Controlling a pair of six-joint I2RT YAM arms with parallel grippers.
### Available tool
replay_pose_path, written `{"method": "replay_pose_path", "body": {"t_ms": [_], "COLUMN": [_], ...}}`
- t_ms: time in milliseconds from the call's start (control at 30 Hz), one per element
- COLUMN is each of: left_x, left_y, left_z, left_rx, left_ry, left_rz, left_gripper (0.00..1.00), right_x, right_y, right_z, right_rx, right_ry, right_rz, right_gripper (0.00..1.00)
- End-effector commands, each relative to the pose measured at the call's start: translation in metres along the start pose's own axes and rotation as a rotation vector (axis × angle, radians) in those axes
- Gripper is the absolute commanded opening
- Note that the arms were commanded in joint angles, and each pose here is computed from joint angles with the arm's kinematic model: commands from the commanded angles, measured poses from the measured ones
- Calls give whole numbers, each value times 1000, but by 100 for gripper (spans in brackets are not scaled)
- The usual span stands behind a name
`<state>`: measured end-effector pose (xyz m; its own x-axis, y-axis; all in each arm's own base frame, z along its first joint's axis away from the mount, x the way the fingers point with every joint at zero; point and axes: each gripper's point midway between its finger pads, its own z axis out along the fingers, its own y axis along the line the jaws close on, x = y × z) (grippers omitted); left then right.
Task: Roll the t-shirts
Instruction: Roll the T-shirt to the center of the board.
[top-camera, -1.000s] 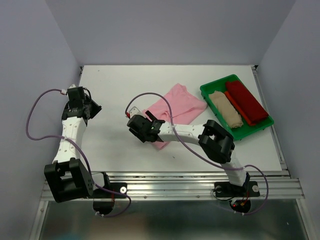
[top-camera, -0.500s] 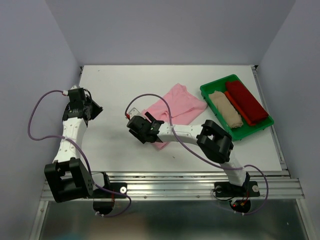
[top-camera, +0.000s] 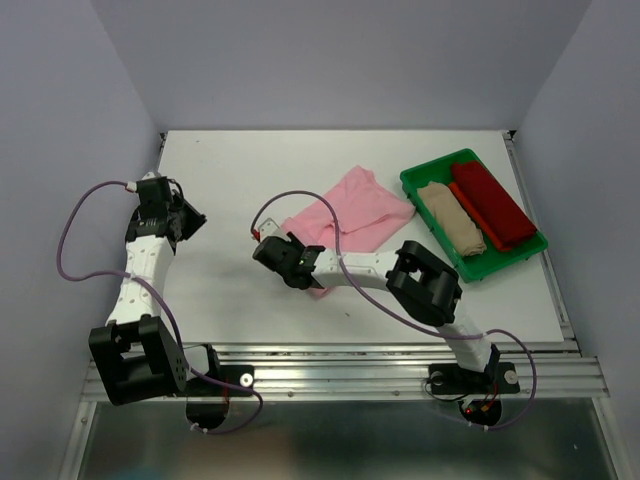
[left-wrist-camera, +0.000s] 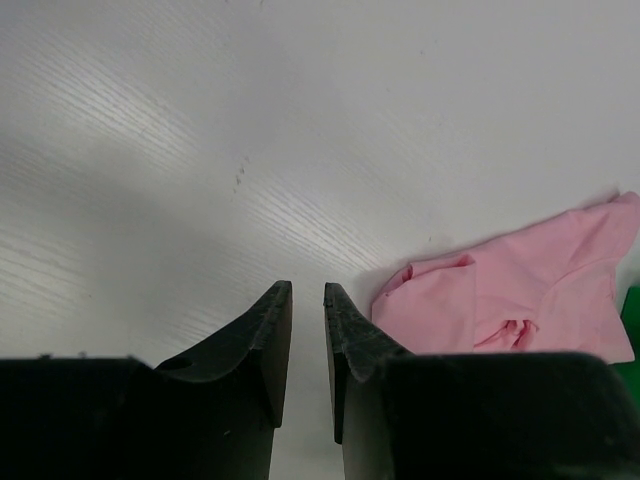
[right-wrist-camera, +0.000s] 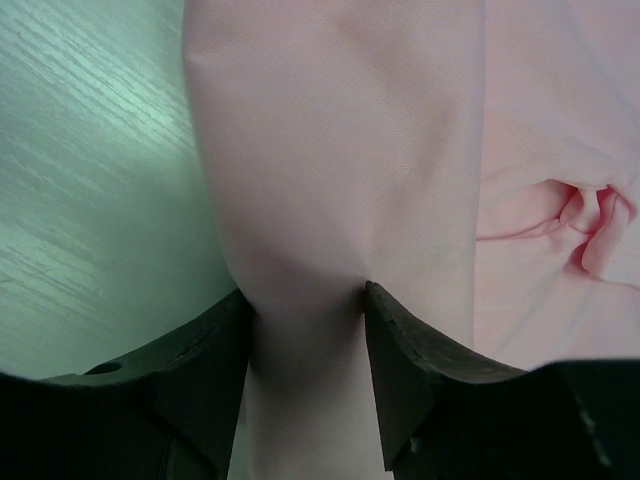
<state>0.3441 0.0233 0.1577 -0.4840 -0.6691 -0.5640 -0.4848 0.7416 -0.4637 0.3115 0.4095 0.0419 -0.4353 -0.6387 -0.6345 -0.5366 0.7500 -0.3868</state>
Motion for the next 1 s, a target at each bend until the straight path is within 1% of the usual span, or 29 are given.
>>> {"method": "replay_pose_path", "body": {"t_ms": [0, 133, 167, 233, 267, 367, 600, 767, 800, 967], "left_x": [-3, -2, -1, 0, 0, 1, 1, 0, -1, -4], "left_y": [-3, -2, -1, -1, 0, 0, 1, 1, 0, 0], "left_z": [-5, -6, -6, -6, -6, -6, -7, -8, -9, -13], "left_rx": [24, 23, 23, 21, 20, 21, 19, 18, 19, 16], "left_ry": [-26, -25, -25, -23, -21, -21, -22, -23, -26, -37], "left_rz": [8, 8, 10, 9, 9, 15, 18, 23, 23, 30], "left_gripper": [31, 31, 31, 31, 31, 31, 31, 31, 31, 31], "right_x": [12, 6, 4, 0, -2, -10, -28, -39, -41, -58], "right_y": [2, 1, 2, 4, 5, 10, 24, 41, 45, 48], "right_z": [8, 6, 5, 2, 1, -5, -18, -28, -31, -41], "right_rx": [33, 31, 27, 9, -1, -48, -197, -341, -365, -511], "right_ry": [2, -12, -15, -22, -27, -39, -50, -41, -44, -45], "right_rz": [22, 35, 38, 52, 61, 91, 199, 309, 310, 427], "right_gripper": [46, 31, 25, 17, 12, 4, 2, 2, 2, 1]}}
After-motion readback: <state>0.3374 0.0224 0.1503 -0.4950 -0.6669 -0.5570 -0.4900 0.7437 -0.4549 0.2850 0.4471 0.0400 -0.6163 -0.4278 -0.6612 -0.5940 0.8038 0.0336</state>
